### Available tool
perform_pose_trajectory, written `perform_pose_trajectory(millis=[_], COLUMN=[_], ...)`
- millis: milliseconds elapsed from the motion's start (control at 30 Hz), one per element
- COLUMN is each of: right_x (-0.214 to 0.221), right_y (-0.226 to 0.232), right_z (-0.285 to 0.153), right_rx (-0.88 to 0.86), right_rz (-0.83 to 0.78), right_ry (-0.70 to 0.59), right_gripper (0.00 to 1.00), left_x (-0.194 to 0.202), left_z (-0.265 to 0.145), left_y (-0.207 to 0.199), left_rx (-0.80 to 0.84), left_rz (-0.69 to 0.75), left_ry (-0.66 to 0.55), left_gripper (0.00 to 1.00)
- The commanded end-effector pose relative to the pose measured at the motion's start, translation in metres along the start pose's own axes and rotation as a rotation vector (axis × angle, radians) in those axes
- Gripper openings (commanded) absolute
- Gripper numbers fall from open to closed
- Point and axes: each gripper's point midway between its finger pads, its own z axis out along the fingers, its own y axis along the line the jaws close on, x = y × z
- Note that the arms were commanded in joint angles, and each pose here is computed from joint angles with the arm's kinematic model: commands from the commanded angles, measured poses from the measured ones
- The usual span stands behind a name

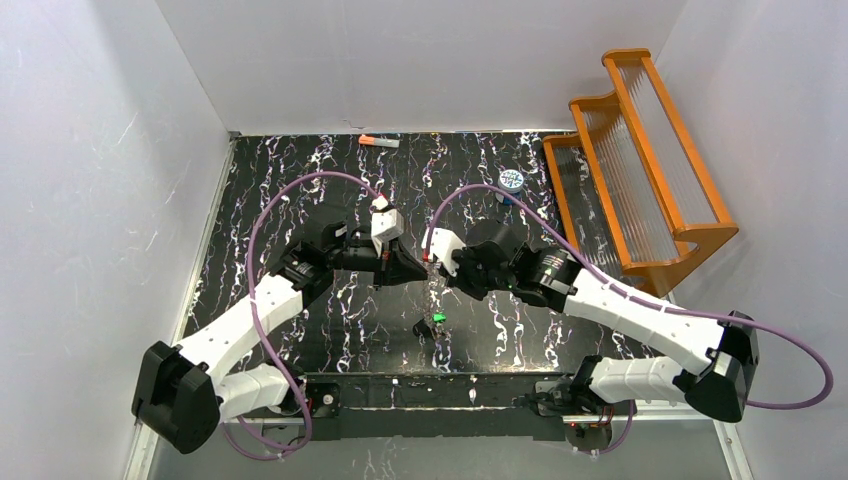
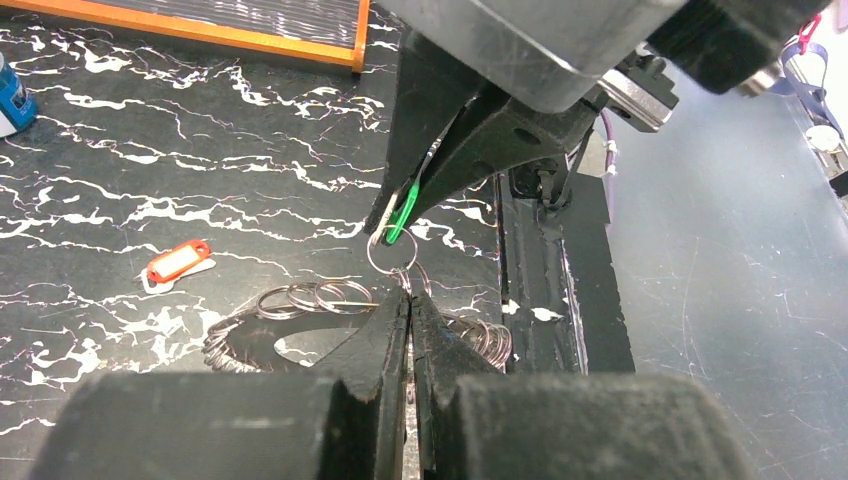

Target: Remove the keys from the keyring

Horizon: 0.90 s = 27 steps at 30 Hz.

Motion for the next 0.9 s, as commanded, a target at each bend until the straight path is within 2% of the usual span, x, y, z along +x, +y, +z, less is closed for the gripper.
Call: perform_pose_trajectory(millis=[0,633,867], right_x=[-0.009,-0.004,-0.01], right_y=[0.0,0.019,0.011], right_z=[0.001,0.007,-0.002], right_rx=[0.0,-0.123,-0.078], right_rz=[0.037,0.034,0.028], right_ry=[-0.029,0.025,0.005], right_gripper=[0.01,0.01,0.01], left_x=[-0.018,-0.024,-0.022], left_z=[-0.005,-0.011,-0.012], left_y=[-0.012,-0.004,0.003], left_rx=[0.023,-0.075,-0.118], left_rz=[0.06,0.096,0.086], left_ry=[-0.03,-0.045,-0.038], left_gripper=[0.0,0.0,0.0])
